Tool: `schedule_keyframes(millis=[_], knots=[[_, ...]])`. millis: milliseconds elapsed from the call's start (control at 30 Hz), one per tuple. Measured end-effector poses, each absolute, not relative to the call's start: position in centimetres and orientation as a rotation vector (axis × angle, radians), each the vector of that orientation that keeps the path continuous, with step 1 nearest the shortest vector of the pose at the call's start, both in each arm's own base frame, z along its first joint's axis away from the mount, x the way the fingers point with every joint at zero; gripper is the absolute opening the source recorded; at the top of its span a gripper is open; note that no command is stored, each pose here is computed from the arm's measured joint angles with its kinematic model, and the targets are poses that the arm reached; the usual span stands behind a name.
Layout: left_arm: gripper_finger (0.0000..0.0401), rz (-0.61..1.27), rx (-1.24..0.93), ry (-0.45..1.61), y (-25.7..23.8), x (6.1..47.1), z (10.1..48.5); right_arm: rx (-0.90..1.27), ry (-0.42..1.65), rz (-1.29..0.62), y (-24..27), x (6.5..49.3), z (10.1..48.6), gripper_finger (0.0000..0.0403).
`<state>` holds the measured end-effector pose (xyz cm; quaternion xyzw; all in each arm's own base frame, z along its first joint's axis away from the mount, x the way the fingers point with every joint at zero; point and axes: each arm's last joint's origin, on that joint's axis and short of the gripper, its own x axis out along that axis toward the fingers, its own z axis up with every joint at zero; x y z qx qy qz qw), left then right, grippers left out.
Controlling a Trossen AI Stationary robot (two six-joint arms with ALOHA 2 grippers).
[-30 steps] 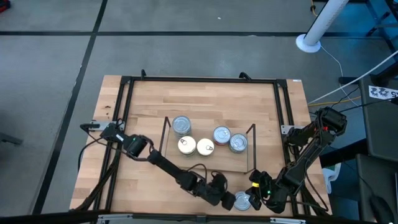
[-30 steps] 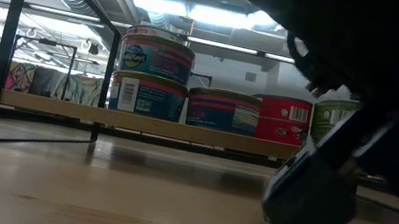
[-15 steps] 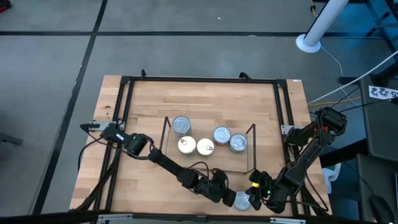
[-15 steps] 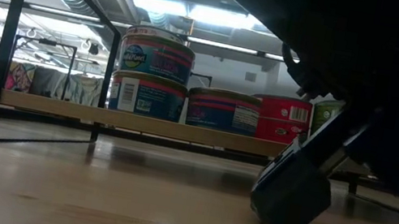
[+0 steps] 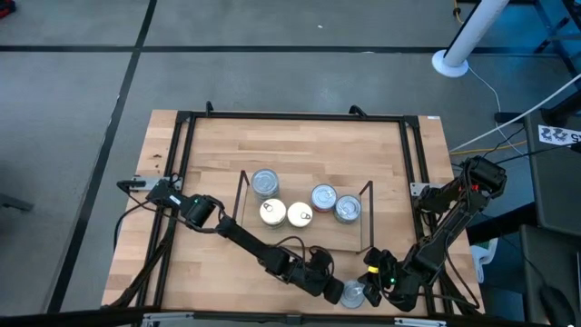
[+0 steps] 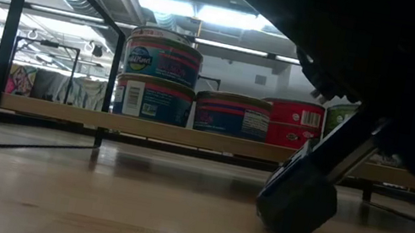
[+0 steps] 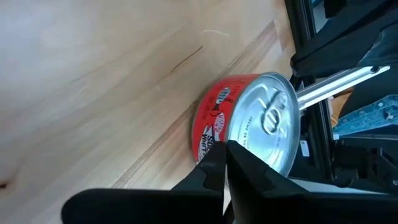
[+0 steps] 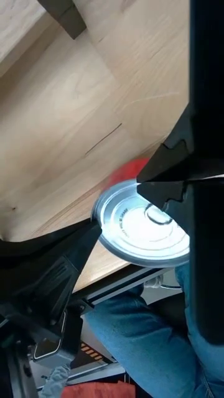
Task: Stack canned seafood by type on shelf
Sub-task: Stack the red tuna can on top of the red tuna cans on the shelf
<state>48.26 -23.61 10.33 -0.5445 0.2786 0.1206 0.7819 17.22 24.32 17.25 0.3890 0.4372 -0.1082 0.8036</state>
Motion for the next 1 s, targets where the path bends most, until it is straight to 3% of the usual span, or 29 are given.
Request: schedule_keyframes(millis=[267,433,700,833,1000], knots=[[0.0003,0.252,-1.14,0.607,-23.6,48.23,10.29,0.831,0.921,-0.238,24.28,17.25,17.26,0.0004],[0.0002,0.251,-1.134,0.608,-23.59,48.23,10.28,0.803,0.923,-0.223,24.28,17.25,17.25,0.0028],[0.0001,0.252,-1.133,0.608,-23.59,48.22,10.27,0.88,0.939,-0.257,24.31,17.2,17.22,0.0146],[0.0001,0.268,-1.118,0.624,-23.48,48.11,10.12,0.951,1.046,-0.268,24.44,16.96,17.08,0.0208],[0.0001,0.272,-1.111,0.625,-23.58,48.02,10.1,1.021,1.096,-0.294,24.54,16.85,17.03,0.0258]])
